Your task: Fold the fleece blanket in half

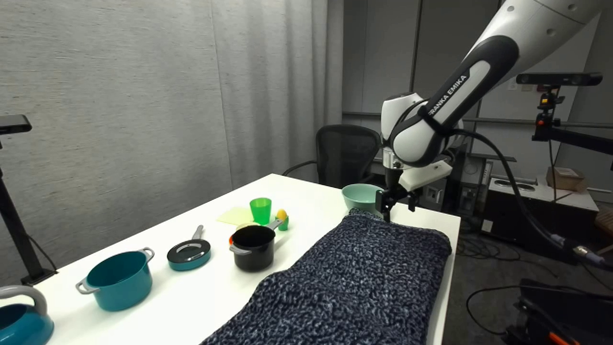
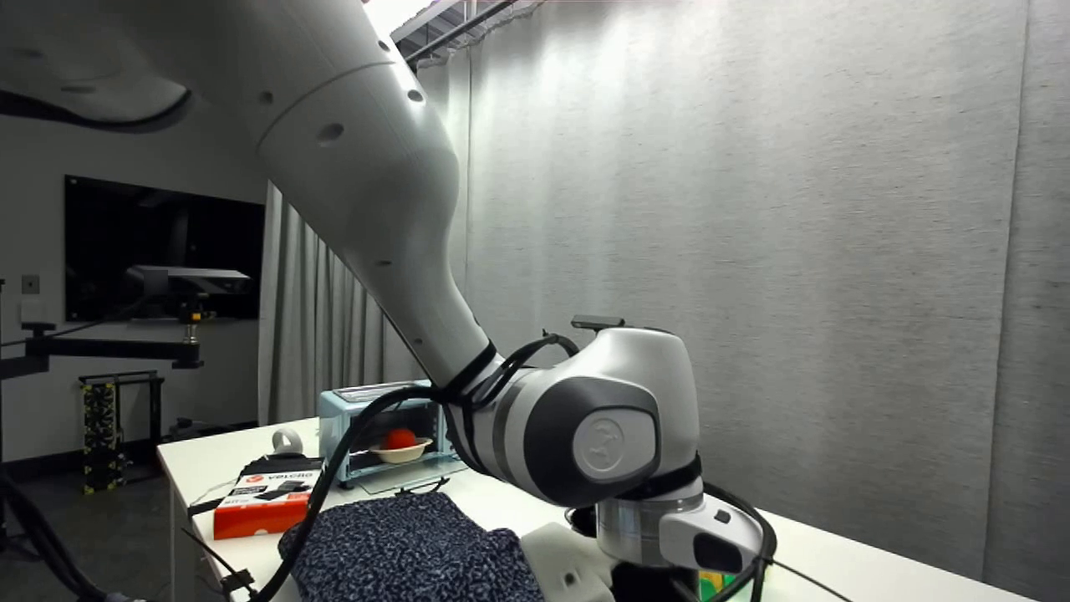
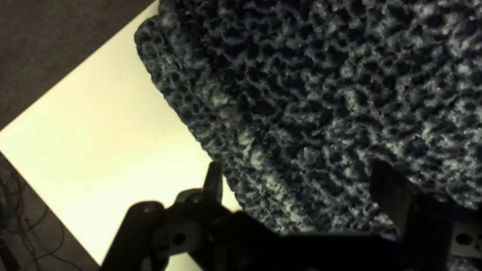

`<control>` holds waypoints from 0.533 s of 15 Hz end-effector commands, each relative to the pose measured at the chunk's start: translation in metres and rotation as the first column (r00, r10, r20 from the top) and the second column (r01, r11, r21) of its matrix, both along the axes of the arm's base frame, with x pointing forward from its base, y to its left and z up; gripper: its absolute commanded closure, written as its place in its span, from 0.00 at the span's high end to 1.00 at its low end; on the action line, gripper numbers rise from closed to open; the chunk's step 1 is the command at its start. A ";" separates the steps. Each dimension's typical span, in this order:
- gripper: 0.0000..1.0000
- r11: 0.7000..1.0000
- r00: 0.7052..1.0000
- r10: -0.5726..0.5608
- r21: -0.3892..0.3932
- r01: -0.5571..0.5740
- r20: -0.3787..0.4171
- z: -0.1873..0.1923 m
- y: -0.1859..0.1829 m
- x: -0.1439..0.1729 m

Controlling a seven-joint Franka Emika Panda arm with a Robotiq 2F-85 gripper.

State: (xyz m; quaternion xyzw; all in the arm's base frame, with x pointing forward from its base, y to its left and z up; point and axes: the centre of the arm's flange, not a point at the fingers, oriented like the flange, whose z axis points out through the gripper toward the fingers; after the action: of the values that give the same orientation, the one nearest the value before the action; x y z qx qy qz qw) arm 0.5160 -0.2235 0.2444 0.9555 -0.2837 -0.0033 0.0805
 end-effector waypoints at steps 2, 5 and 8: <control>1.00 0.986 0.984 0.160 0.059 -0.156 -0.077 -0.037 -0.026 0.017; 1.00 0.987 0.981 0.157 -0.017 -0.159 -0.112 -0.046 -0.041 0.009; 1.00 0.989 0.986 0.131 -0.057 -0.137 -0.106 -0.050 -0.058 -0.001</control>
State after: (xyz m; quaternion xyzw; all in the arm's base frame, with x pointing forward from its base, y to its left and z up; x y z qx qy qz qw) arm 0.5149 -0.2646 0.1970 0.9713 -0.2081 -0.0479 0.1053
